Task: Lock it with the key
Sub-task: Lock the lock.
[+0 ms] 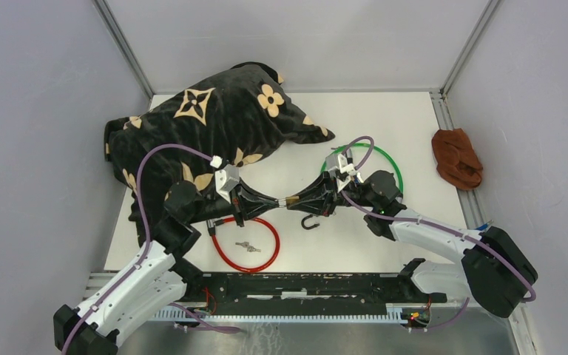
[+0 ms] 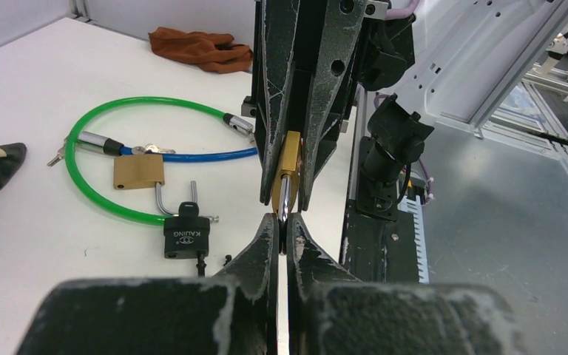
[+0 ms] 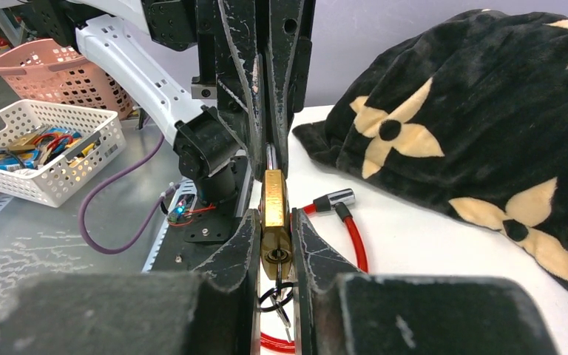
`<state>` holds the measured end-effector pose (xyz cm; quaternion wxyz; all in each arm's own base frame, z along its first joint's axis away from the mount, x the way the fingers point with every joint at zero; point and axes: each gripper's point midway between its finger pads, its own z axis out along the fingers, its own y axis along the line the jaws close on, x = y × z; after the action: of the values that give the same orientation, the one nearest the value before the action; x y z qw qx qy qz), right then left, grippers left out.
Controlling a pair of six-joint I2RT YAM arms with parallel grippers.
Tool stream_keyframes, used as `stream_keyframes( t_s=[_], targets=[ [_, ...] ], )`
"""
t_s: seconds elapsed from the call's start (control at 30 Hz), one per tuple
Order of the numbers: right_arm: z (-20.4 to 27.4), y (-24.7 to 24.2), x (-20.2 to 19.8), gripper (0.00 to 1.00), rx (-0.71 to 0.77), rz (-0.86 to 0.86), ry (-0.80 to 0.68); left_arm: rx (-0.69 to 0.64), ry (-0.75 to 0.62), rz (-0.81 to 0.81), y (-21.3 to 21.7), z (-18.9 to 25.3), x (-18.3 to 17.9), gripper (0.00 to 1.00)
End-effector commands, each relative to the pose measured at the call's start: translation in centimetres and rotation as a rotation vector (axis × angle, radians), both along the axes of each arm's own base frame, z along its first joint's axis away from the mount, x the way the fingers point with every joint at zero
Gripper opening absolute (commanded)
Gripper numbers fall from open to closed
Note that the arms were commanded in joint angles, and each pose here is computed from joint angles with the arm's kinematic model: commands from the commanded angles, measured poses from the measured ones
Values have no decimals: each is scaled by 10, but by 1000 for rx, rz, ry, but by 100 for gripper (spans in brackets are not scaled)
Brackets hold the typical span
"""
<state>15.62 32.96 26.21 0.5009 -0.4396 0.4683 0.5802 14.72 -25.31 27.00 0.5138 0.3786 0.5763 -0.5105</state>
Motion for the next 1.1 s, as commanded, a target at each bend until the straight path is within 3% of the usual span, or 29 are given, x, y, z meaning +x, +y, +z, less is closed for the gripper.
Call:
stream_keyframes(
  t_s=[0.0,0.63,1.07],
  targets=[
    [37,10,4,0,88,-14,-98,-59,13,-86,-12,11,-15,2],
    [38,6,46,0,-38,-210,-255,22,0,-121,-10,0,-22,2],
    [40,18,29,0,45,-93,-181,-86,-42,-85,-22,15,-13,2]
  ],
)
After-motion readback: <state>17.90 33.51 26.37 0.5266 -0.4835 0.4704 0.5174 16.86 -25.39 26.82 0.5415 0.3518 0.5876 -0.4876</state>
